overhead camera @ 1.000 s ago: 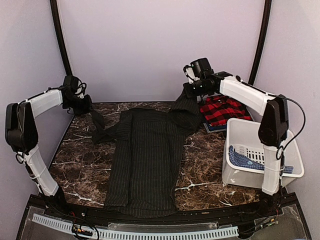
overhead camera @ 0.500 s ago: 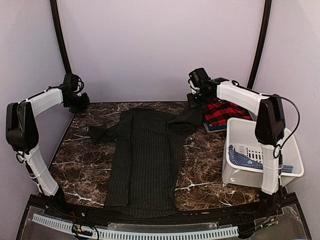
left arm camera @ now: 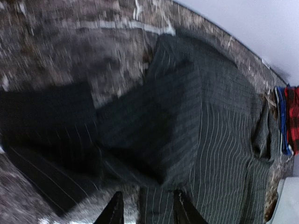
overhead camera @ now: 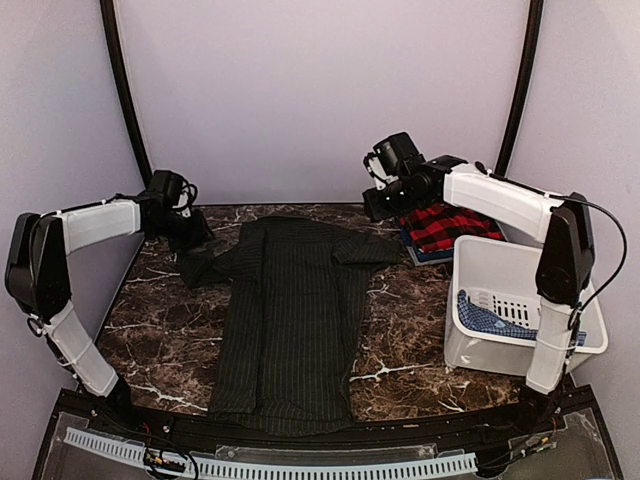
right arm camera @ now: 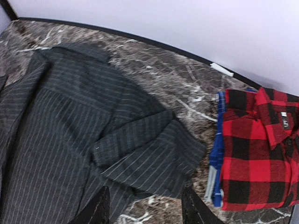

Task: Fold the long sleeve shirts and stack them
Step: Flatten out the crumpled shirt at the center of the board.

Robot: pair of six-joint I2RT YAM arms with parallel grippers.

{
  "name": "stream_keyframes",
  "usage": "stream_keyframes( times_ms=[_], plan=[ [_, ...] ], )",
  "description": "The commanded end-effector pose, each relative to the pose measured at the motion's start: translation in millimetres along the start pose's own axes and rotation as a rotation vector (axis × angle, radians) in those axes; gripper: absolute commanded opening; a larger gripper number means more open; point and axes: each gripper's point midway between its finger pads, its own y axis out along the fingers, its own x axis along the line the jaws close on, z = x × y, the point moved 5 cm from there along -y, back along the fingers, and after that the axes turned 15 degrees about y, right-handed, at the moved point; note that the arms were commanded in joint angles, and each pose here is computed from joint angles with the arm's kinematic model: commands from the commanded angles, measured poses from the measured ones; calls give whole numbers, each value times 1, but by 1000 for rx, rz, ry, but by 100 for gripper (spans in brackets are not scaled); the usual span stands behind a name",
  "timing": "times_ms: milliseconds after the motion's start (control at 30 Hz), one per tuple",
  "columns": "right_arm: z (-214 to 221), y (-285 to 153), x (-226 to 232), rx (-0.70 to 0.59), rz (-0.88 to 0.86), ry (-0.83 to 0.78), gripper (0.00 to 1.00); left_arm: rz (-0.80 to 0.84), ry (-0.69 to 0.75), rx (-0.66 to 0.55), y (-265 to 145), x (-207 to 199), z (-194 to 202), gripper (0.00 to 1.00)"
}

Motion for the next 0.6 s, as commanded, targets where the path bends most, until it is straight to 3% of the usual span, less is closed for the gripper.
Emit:
stream_keyframes(
  times_ms=[0,167,333,567],
  plan=[
    [30,-12,45,22,-136,-40,50,181,-113,4,-6,-36,43,36],
    [66,-7,76,67,-203,-60,52,208,-215,20,4,-45,80,42],
    [92,5,89,100,-220,-57,52,201,-359,-73,11,-38,77,46],
    [114,15,85,134,-206,-50,53,174,-468,-74,37,-34,76,48]
  ],
)
